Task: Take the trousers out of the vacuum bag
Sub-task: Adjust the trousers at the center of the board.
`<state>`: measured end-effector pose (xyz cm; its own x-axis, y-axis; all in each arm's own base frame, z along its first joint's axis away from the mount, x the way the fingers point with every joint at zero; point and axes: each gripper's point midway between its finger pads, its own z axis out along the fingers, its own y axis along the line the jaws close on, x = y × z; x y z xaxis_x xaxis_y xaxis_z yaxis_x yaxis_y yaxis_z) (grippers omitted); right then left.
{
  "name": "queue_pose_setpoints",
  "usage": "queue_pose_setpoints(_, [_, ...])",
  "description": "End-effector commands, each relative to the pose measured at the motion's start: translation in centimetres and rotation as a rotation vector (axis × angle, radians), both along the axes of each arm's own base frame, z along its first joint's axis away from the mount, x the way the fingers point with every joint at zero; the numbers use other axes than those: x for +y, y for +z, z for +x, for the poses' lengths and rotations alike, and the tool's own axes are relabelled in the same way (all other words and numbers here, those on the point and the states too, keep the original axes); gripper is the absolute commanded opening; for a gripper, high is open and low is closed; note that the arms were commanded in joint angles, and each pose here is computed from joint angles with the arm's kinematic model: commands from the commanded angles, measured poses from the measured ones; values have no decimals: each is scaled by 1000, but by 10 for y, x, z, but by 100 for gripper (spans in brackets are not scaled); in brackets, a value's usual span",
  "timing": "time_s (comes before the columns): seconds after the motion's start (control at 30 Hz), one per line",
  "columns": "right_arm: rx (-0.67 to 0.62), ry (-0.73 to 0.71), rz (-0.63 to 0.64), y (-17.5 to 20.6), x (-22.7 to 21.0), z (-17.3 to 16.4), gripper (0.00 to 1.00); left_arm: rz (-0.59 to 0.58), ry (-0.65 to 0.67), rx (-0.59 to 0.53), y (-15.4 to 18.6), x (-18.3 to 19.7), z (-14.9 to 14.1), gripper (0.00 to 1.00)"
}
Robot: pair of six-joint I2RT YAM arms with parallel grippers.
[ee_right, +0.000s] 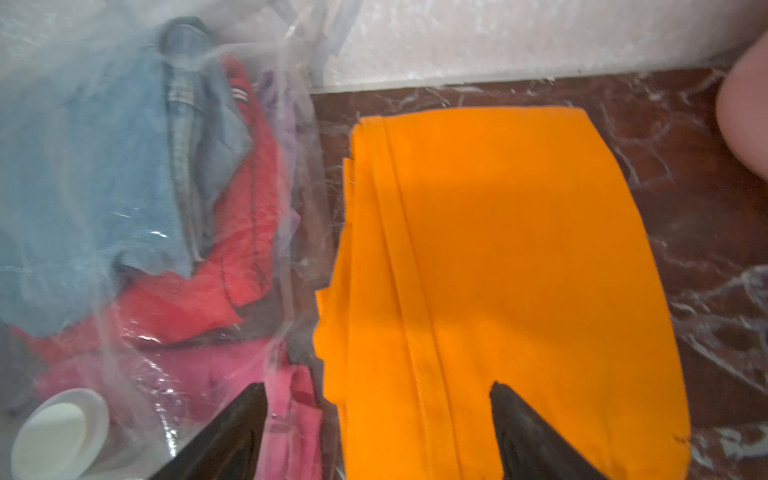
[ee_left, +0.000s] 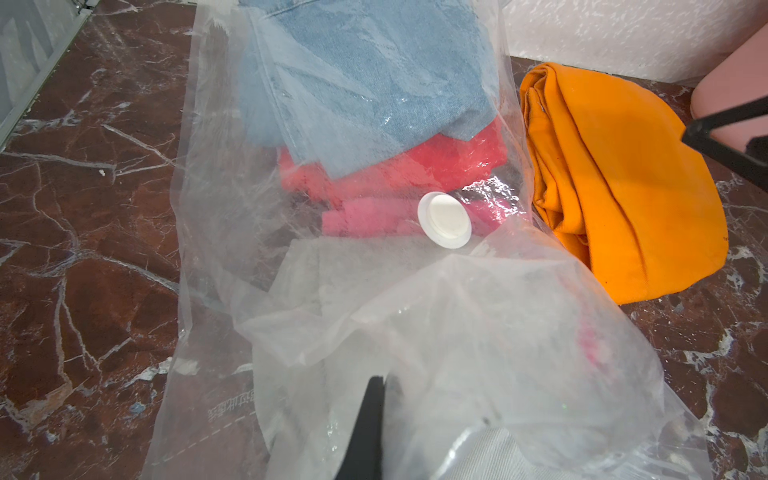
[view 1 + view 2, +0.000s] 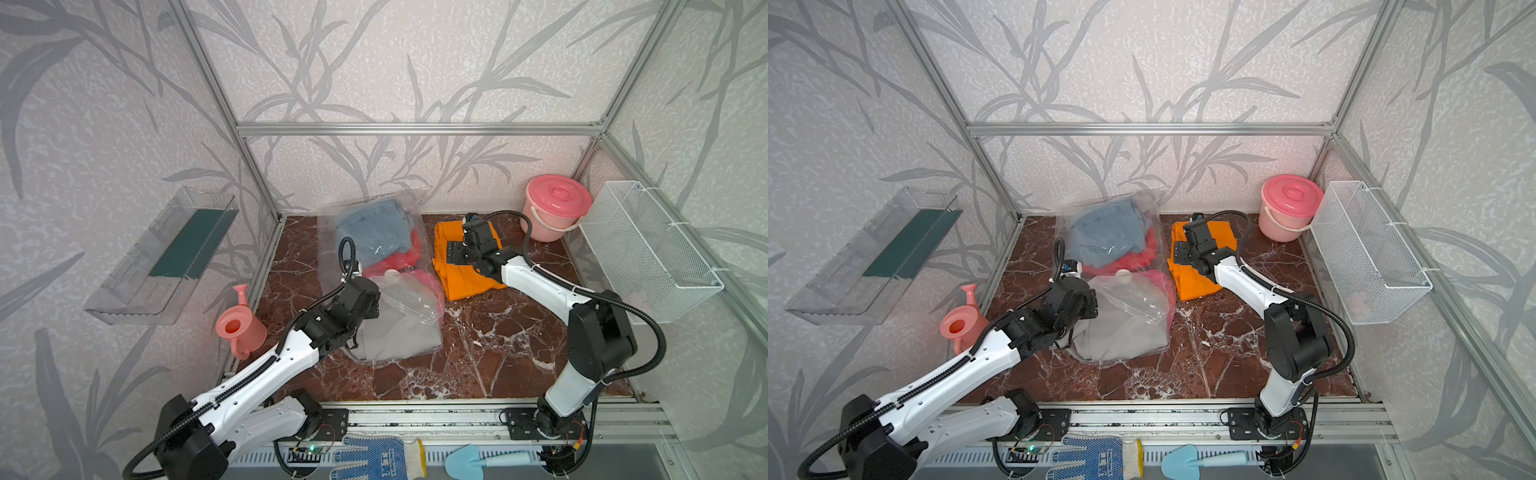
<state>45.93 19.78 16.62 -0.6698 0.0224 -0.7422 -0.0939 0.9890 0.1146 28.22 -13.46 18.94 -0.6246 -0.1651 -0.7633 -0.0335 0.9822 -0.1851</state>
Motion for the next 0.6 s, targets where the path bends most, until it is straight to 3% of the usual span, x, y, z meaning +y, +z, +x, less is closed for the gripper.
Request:
queue_pose_setpoints(0.0, [140, 35, -150, -45, 0, -8, 84, 1, 19, -23, 7, 8, -1, 0])
queue_pose_setpoints(0.2, [178, 78, -189, -68, 22, -8, 84, -4, 22, -26, 8, 10, -2, 0])
queue_pose_setpoints(0.57, [227, 63, -248, -106, 25, 4, 83, -5, 25, -23, 7, 11, -2, 0])
